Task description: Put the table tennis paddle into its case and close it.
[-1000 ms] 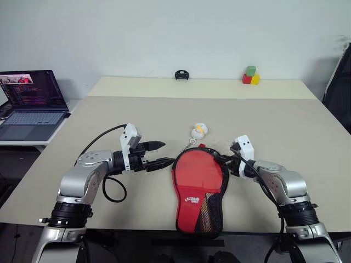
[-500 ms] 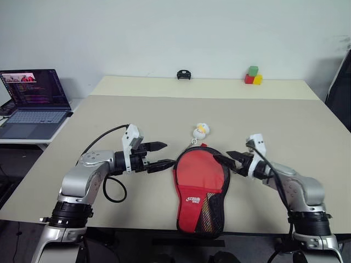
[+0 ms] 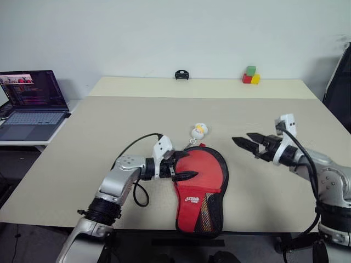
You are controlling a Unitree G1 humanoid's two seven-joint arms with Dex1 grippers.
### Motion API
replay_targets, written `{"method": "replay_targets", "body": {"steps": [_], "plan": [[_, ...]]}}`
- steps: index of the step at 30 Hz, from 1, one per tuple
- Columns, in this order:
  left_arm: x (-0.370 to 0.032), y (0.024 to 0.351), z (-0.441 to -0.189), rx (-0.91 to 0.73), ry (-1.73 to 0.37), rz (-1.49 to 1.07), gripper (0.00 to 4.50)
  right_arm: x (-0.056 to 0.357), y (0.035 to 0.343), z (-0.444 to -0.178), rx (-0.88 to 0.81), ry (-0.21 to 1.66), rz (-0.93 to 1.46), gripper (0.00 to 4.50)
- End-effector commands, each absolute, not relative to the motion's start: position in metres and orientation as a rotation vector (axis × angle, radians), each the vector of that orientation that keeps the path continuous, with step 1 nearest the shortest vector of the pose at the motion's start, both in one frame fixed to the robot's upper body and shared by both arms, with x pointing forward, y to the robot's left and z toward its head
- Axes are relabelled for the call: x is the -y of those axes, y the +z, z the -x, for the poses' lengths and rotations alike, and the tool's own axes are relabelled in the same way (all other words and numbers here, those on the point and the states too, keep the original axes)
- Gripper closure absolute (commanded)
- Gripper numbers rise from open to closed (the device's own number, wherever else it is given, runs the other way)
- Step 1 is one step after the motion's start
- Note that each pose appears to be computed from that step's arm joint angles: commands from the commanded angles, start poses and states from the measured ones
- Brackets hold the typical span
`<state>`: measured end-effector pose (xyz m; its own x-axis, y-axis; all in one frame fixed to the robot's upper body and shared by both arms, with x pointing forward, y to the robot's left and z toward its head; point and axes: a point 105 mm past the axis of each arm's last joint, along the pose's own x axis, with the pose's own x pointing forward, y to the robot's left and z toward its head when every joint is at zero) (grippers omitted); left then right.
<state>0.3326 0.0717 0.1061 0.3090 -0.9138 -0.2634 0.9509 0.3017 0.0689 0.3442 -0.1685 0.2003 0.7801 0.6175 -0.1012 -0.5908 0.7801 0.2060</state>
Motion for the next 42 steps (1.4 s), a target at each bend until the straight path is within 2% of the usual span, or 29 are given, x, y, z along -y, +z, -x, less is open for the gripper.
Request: {"method": "replay_targets", "body": {"steps": [1, 4, 7, 13, 21, 31, 40, 42], "plan": [[-0.066, 0.095, -0.333, -0.171, -1.246, -0.254, 0.00, 0.162, 0.219, -0.356, -0.117, 0.661, -0.110, 0.02], [-0.064, 0.091, -0.335, -0.171, -1.231, -0.230, 0.00, 0.148, 0.223, -0.369, -0.120, 0.685, -0.088, 0.02], [-0.065, 0.091, -0.335, -0.166, -1.218, -0.217, 0.00, 0.126, 0.222, -0.393, -0.136, 0.698, -0.090, 0.02], [-0.067, 0.092, -0.335, -0.158, -1.195, -0.211, 0.00, 0.096, 0.209, -0.424, -0.182, 0.740, -0.095, 0.02], [-0.069, 0.094, -0.333, -0.147, -1.167, -0.209, 0.00, 0.075, 0.191, -0.465, -0.182, 0.630, -0.015, 0.02], [-0.069, 0.095, -0.328, -0.143, -1.139, -0.213, 0.00, 0.047, 0.167, -0.470, -0.189, 0.565, 0.072, 0.02], [-0.074, 0.096, -0.326, -0.144, -1.108, -0.220, 0.00, 0.041, 0.155, -0.470, -0.186, 0.505, 0.169, 0.02], [-0.075, 0.095, -0.326, -0.148, -1.103, -0.219, 0.00, 0.041, 0.153, -0.470, -0.185, 0.491, 0.212, 0.39]]}}
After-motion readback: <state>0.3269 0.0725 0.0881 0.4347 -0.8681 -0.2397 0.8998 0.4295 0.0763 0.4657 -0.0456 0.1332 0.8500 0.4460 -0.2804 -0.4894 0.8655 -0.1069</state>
